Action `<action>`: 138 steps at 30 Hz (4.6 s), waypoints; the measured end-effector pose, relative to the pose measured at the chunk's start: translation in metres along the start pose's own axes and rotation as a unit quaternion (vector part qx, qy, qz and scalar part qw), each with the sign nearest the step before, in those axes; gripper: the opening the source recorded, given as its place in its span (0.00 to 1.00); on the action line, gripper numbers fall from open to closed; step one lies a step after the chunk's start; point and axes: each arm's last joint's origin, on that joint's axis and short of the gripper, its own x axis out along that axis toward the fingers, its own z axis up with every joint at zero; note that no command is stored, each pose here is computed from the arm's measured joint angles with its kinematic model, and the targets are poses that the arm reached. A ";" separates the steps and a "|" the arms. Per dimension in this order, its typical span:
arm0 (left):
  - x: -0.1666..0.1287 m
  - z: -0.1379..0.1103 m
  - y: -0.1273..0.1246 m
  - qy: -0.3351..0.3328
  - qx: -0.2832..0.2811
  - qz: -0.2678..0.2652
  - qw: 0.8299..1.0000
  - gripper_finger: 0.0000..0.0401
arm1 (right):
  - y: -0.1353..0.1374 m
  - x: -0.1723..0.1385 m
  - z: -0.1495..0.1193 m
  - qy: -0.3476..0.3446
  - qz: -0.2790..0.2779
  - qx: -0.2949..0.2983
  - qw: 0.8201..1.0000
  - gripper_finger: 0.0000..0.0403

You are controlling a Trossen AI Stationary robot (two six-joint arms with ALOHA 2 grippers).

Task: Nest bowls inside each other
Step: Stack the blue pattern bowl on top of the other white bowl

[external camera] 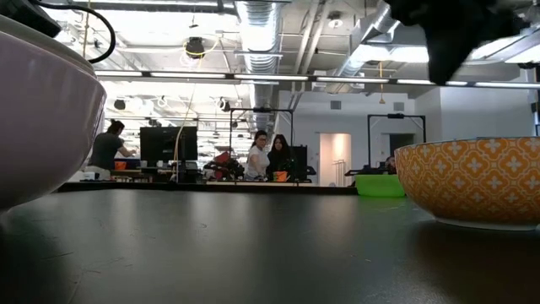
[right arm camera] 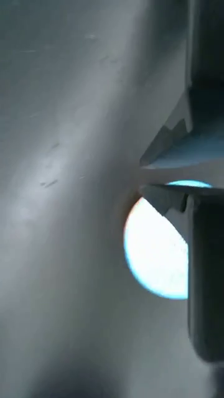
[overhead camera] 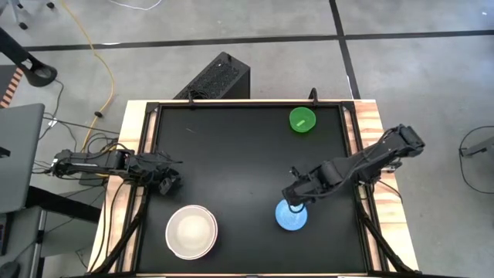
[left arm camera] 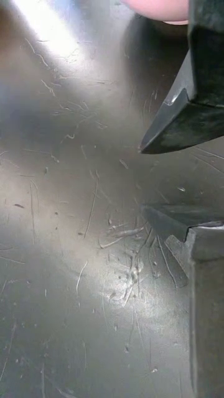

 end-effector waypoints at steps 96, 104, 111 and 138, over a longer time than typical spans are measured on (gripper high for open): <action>0.001 0.000 0.000 0.006 0.001 0.008 1.000 0.32 | 0.268 0.113 0.086 -0.171 0.408 -0.324 0.836 0.04; 0.001 0.000 0.000 0.006 0.001 0.008 1.000 0.32 | 0.268 0.122 0.084 -0.170 0.392 -0.319 0.846 0.04; 0.001 0.000 0.000 0.006 0.001 0.007 1.000 0.32 | 0.263 0.128 0.085 -0.145 0.368 -0.320 0.861 0.04; 0.001 0.000 0.000 0.007 0.001 0.008 1.000 0.32 | 0.259 0.131 0.082 -0.126 0.346 -0.331 0.869 0.21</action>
